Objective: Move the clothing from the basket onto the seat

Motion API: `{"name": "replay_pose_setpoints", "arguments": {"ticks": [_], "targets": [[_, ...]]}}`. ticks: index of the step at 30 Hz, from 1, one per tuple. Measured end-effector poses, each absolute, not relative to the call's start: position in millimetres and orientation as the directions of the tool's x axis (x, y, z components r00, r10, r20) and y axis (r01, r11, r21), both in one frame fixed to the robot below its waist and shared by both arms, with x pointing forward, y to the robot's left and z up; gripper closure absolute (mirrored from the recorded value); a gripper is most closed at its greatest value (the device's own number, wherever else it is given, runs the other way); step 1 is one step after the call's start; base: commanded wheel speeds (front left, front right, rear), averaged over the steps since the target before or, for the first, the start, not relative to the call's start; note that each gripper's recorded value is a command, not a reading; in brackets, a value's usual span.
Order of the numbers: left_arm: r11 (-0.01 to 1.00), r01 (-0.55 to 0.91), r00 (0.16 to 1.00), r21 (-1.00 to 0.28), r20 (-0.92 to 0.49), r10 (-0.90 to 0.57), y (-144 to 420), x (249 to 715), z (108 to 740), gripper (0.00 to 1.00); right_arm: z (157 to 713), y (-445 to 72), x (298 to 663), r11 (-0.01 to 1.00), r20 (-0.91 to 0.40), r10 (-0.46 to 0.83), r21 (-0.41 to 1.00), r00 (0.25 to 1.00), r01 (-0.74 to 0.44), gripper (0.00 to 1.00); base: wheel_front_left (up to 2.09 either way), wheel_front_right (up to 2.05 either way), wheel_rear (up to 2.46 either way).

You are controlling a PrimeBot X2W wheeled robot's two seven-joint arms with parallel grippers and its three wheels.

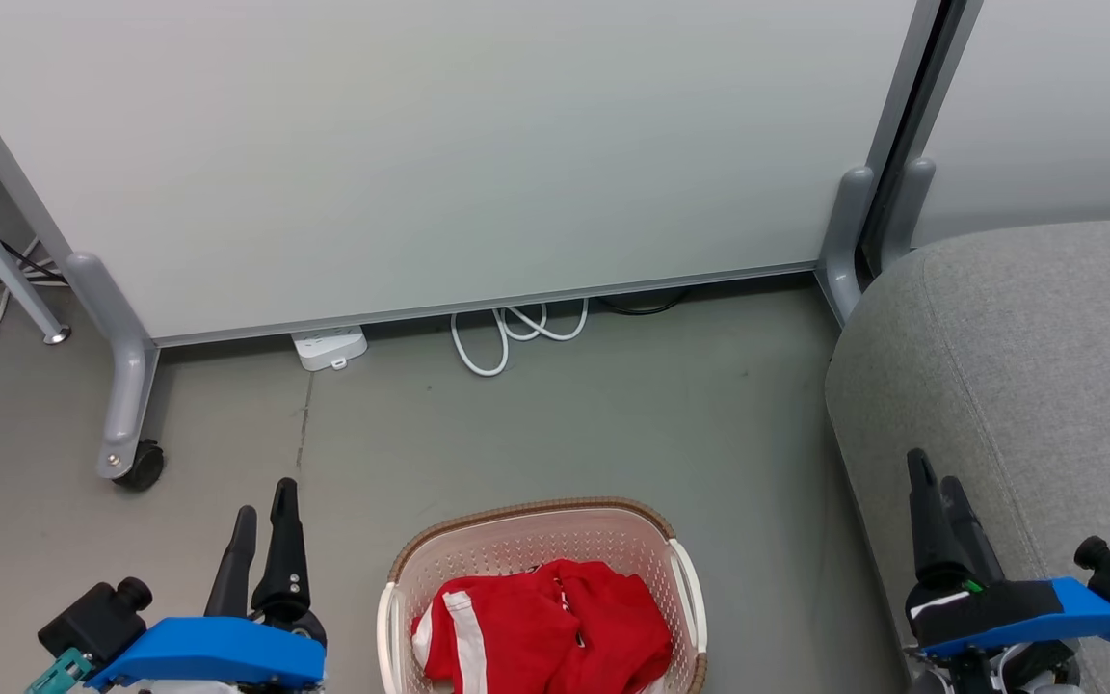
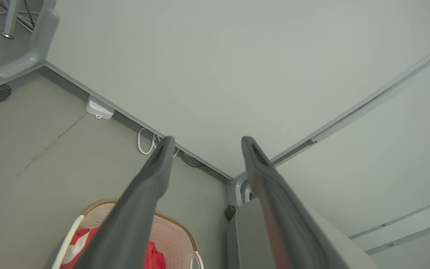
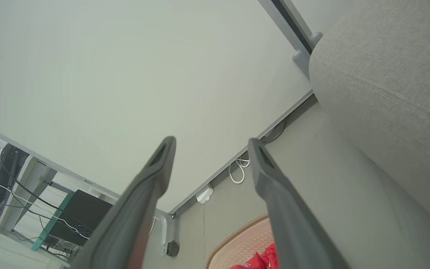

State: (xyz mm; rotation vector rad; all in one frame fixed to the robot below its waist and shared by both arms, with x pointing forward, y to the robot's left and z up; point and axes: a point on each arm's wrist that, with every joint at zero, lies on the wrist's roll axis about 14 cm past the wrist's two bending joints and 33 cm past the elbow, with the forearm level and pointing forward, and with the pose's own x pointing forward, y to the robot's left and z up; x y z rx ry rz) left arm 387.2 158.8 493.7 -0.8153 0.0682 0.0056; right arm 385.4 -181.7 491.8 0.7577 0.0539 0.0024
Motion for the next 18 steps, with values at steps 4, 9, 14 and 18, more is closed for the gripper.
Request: {"name": "replay_pose_setpoints", "arguments": {"ticks": [4, 9, 14, 18], "targets": [[0.728, -0.016, 0.999, -0.686, -0.047, -0.022, 157.3, 389.1, 497.6, 0.00, 493.1, -180.1, 385.7, 0.760, -0.045, 0.030, 0.650, 0.999, 0.007, 0.00, 0.00, 0.00, 0.00], [0.771, -0.002, 0.999, -0.636, -0.038, -0.029, 153.6, 389.5, 498.8, 0.00, 494.9, -178.8, 386.3, 0.796, -0.039, 0.036, 0.606, 0.999, -0.005, 0.00, 0.00, 0.00, 0.00], [0.817, 0.005, 0.999, -0.577, -0.027, -0.026, 153.0, 389.7, 500.2, 0.00, 496.2, -176.9, 387.0, 0.828, -0.036, 0.044, 0.561, 0.998, -0.016, 0.00, 0.00, 0.00, 0.00], [0.848, 0.018, 0.999, -0.530, -0.016, -0.031, 151.3, 389.8, 501.8, 0.00, 497.5, -174.7, 387.6, 0.852, -0.033, 0.054, 0.523, 0.998, -0.028, 0.00, 0.00, 0.00, 0.00]]}}
